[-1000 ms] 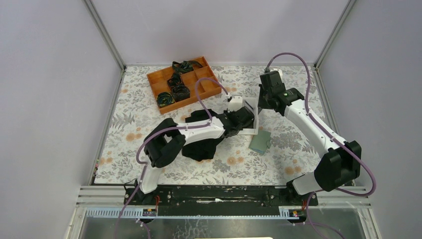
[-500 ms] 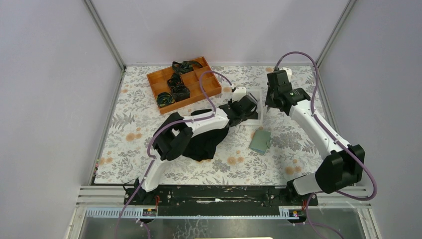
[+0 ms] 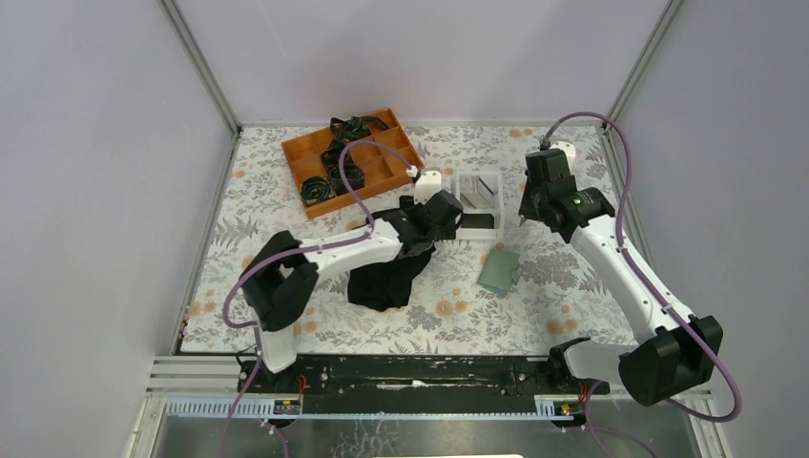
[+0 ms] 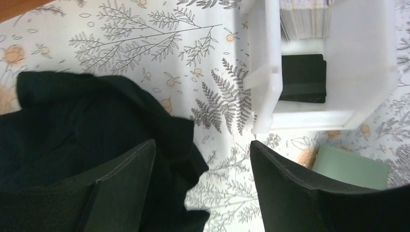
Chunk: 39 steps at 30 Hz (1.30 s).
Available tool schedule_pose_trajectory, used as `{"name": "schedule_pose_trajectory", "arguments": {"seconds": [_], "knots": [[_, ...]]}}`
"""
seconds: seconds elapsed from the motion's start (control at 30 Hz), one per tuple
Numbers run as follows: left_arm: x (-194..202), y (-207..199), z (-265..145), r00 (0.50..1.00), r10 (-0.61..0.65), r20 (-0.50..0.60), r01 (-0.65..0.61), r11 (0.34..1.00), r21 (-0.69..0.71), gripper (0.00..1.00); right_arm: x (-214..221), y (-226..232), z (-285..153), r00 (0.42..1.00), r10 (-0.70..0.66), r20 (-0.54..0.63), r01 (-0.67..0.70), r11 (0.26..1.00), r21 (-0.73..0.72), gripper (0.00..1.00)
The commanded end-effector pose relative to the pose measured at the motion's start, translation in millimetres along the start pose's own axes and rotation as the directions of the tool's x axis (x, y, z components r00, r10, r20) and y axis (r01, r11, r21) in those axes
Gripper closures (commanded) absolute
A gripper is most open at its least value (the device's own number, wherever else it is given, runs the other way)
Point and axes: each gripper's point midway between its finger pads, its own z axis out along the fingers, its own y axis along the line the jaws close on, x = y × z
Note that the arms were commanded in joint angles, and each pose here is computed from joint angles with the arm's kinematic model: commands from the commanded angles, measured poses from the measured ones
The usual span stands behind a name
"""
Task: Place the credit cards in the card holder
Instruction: Pick up the credit card from the storage box, then pick up the distractor from the center of the board.
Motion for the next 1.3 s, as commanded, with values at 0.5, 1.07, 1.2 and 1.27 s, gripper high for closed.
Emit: {"name": "schedule_pose_trajectory", "arguments": {"seconds": [0.5, 1.07, 1.2, 1.27], "knots": [[-16, 44, -93, 0.987, -0.033, 0.157, 0.04, 0.998, -0.043, 0.15, 18, -11, -21, 0.999, 0.033, -0.014, -0.034, 0.999, -0.016, 1.0], [81, 77, -45, 0.996, 0.04, -0.077, -0.055, 0.976, -0.209, 0.0, 71, -33, -25, 0.992, 0.08, -0.099, -0.077, 0.997, 0.03, 1.0], [101, 80, -30, 0.99, 0.051, -0.132, -0.08, 0.971, -0.225, 0.0, 70, -32, -26, 0.992, 0.081, -0.1, -0.078, 0.997, 0.026, 1.0], [115, 85, -22, 0.983, 0.042, -0.176, -0.084, 0.968, -0.236, 0.0, 69, -31, -25, 0.992, 0.076, -0.102, -0.073, 0.997, 0.025, 1.0]]}}
